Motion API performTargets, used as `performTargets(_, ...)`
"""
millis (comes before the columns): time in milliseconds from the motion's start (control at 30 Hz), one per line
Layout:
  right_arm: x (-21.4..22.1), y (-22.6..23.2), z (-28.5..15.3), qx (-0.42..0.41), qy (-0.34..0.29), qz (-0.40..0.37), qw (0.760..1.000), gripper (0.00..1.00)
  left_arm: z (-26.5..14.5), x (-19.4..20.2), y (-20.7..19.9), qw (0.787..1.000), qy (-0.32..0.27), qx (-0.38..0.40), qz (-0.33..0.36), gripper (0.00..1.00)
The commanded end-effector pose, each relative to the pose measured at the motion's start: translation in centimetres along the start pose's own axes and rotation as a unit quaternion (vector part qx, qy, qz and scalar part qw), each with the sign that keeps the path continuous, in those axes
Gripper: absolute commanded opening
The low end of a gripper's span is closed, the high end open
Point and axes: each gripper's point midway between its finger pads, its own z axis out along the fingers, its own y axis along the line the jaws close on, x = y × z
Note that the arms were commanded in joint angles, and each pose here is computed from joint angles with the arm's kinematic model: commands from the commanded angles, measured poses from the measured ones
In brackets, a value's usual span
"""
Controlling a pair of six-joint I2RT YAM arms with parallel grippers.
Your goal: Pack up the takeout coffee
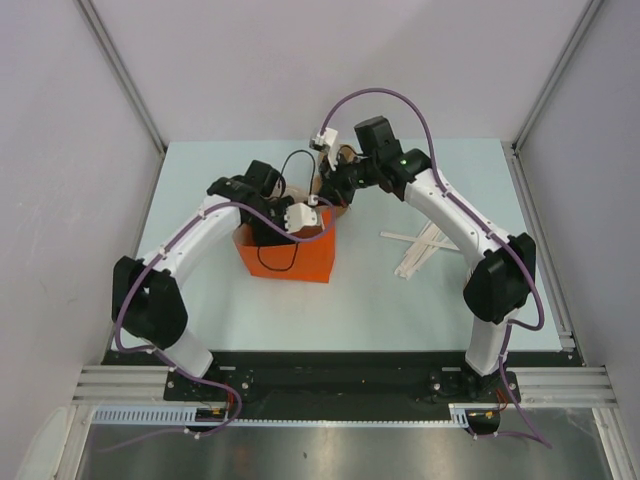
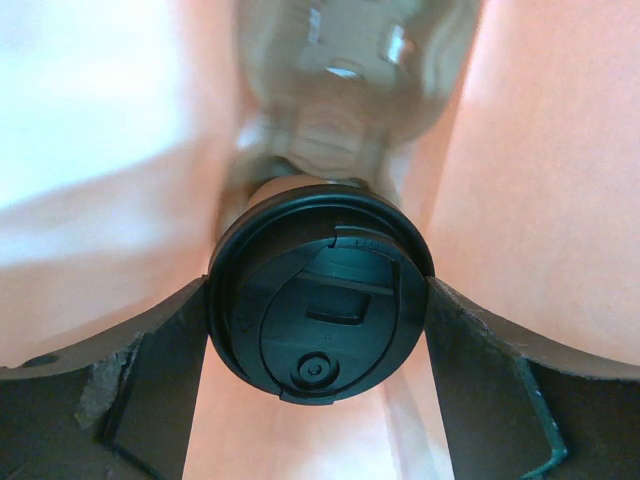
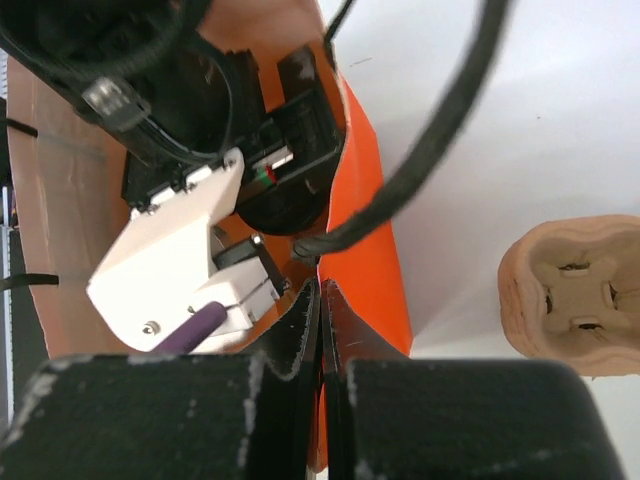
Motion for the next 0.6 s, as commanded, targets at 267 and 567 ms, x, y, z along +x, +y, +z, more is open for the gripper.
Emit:
performTargets(267,-0.5,-0.8,-0.3,-0.014,-0.002,-0.004,1.000,0.00,-4.0,-3.6,1.4,0.999,-0.041,-0.014,0.000,1.00)
performTargets(567,-0.6,-1.1,-0.4,-0.014,-0.003,-0.006,1.000,0.00,-7.3,-6.1,1.5,0.997,-0.074,-0.007,0.003,1.00)
